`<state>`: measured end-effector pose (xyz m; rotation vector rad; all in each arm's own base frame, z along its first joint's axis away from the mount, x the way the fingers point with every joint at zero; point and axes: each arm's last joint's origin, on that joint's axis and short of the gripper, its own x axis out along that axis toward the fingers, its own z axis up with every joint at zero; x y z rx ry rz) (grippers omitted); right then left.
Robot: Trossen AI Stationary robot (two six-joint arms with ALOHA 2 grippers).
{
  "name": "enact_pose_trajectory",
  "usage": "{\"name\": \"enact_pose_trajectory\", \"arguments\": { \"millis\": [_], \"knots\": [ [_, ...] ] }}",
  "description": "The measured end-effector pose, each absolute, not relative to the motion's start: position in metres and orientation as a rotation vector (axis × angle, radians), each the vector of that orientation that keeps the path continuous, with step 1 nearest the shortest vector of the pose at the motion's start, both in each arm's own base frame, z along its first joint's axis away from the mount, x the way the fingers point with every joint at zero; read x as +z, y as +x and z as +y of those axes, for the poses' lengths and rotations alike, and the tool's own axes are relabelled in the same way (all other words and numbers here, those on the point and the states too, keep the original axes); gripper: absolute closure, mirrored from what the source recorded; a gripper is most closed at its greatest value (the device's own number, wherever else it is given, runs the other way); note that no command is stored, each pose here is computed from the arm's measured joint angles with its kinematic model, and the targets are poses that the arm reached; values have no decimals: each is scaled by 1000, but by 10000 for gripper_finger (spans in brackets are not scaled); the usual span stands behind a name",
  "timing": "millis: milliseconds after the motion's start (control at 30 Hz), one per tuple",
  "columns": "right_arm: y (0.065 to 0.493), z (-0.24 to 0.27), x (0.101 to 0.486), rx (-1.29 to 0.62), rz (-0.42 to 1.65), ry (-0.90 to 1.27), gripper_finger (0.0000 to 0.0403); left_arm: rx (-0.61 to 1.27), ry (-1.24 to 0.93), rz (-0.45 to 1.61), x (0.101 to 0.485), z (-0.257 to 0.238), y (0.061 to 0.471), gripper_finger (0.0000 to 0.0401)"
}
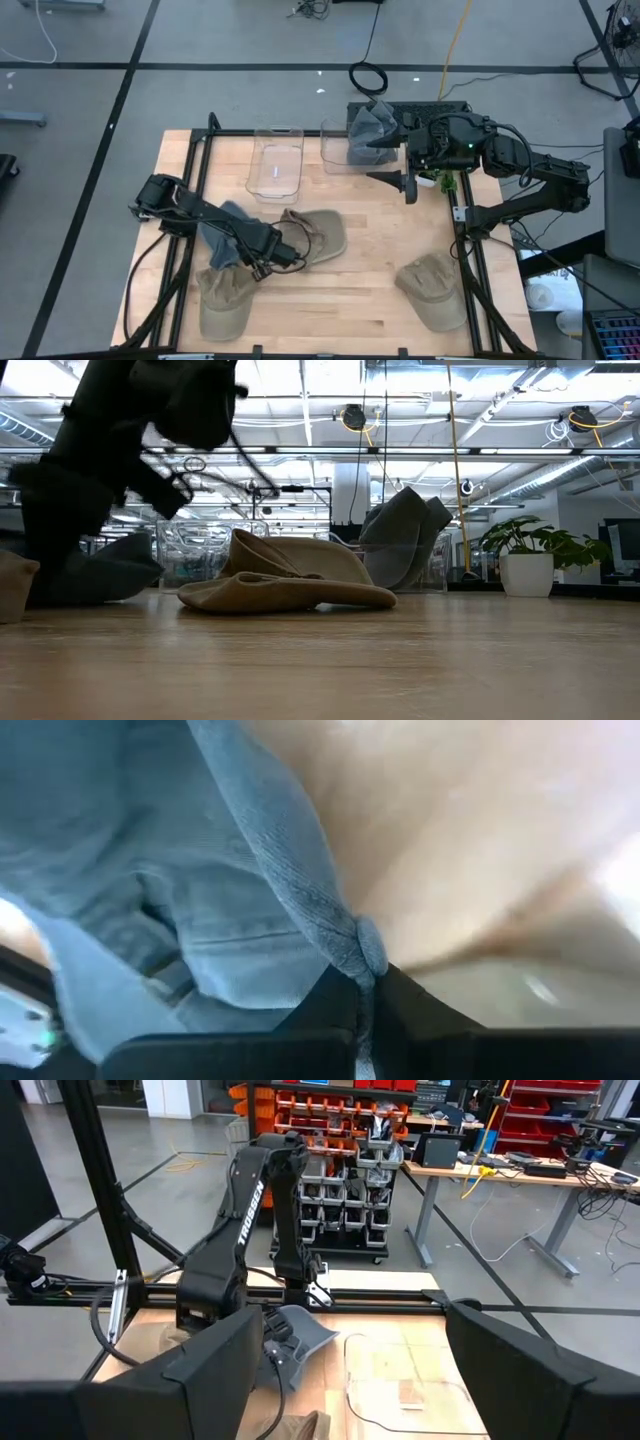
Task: Pick & Place hat
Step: Put the blue cap into the right transparent bin
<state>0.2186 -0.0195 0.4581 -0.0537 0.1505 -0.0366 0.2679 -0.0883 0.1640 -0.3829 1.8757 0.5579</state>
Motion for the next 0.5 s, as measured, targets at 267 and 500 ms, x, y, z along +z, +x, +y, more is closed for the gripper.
{"name": "enact_pose_trajectory", "arguments": {
  "millis": [267, 500],
  "knots": [
    [219, -20, 460, -38, 131, -55, 99, 415, -311, 1827, 234, -92, 281, 399],
    [219, -20, 460, -39, 128, -55, 99, 348, -318, 1689, 297, -86, 280, 399]
  ]
}}
